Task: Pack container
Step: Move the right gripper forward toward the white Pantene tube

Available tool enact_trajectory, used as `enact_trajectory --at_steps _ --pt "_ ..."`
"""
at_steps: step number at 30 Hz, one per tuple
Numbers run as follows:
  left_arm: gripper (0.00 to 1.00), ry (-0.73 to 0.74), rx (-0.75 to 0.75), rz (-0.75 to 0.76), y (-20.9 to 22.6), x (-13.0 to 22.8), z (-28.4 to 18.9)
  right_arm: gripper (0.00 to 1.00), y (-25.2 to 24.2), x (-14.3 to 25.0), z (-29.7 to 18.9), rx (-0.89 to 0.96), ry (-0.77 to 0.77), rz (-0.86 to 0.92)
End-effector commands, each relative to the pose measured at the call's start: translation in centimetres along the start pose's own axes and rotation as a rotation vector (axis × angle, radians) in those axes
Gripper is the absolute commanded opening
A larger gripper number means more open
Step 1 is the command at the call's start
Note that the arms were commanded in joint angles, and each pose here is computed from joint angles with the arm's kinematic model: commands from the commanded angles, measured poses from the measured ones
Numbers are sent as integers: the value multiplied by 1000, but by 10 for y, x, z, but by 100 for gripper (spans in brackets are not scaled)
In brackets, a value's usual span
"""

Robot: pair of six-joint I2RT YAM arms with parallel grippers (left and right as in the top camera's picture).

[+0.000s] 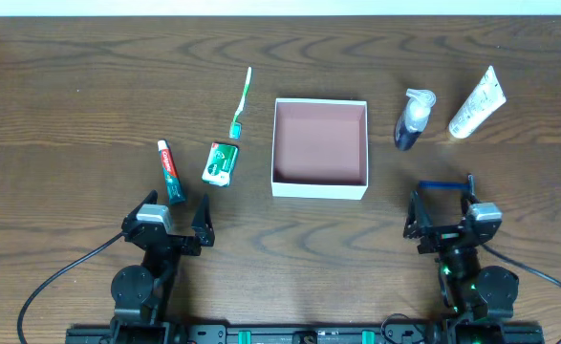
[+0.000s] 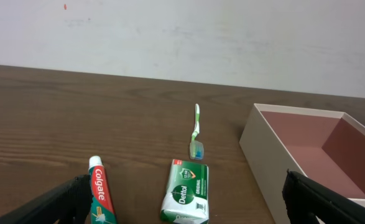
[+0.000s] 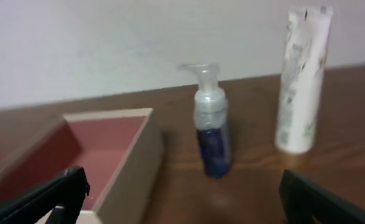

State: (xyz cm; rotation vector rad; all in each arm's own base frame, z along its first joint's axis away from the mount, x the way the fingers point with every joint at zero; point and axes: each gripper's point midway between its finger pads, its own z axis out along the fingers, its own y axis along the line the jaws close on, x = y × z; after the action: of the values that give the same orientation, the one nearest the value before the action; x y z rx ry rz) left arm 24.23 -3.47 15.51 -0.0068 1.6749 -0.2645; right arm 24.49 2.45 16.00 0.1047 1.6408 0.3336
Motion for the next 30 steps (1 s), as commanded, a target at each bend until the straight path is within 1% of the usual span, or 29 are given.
enact_trajectory --at_steps 1,6,13,21,25,30 --pt "98 52 -16 11 5 17 1 99 7 3 0 -38 20 202" --pt "98 52 -16 11 5 17 1 99 3 2 0 -15 11 208" --pt "98 52 -16 11 5 17 1 99 14 4 0 -80 32 208" --pt "98 52 -16 11 5 17 1 99 41 3 -5 -233 57 181" --pt "98 52 -16 11 5 17 1 99 52 -24 -11 -268 -2 146" --pt "98 52 -16 11 5 17 1 99 71 -88 -28 -300 -134 58"
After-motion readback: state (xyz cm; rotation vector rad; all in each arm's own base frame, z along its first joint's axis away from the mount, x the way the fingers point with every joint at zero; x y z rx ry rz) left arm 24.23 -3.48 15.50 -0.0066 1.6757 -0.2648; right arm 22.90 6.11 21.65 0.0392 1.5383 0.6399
